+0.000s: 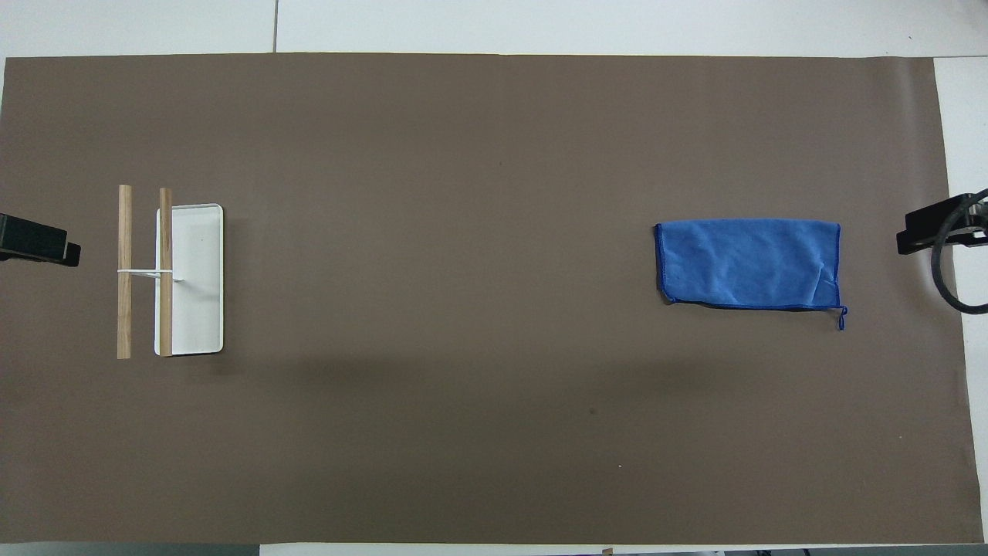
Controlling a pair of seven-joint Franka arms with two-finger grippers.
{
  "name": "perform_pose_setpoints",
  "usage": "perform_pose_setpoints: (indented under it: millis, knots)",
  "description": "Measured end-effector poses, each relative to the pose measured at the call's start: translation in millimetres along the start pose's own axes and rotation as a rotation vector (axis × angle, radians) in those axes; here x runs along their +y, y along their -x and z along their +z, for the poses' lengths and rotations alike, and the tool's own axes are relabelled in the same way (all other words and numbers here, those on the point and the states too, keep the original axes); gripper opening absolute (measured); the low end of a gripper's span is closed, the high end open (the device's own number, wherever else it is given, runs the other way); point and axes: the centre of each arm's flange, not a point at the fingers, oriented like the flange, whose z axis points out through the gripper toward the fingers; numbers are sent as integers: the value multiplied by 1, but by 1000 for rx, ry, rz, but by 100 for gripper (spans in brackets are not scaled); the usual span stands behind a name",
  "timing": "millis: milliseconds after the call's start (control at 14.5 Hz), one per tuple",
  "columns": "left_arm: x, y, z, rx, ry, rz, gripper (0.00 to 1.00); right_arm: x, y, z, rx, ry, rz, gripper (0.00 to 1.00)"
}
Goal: Right arm passes towel to left arm to hang
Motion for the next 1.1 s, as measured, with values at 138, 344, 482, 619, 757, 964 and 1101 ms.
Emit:
perform_pose_setpoints:
  millis: [138,344,482,619,757,964,1101]
  knots:
    - [0,0,0,0,0,0,100,-3,0,0,0,0,-5,100]
    - [0,0,0,0,0,0,100,-3,0,0,0,1,-6,100]
    - [0,0,0,0,0,0,100,-3,0,0,0,1,-6,100]
    - [0,0,0,0,0,0,100,-3,0,0,0,1,-6,100]
    - [0,0,0,0,0,0,100,-3,0,0,0,1,-6,100]
    - [0,0,0,0,0,0,100,-3,0,0,0,1,-6,100]
    - [0,0,0,0,0,0,100,-3,0,0,0,1,-6,100]
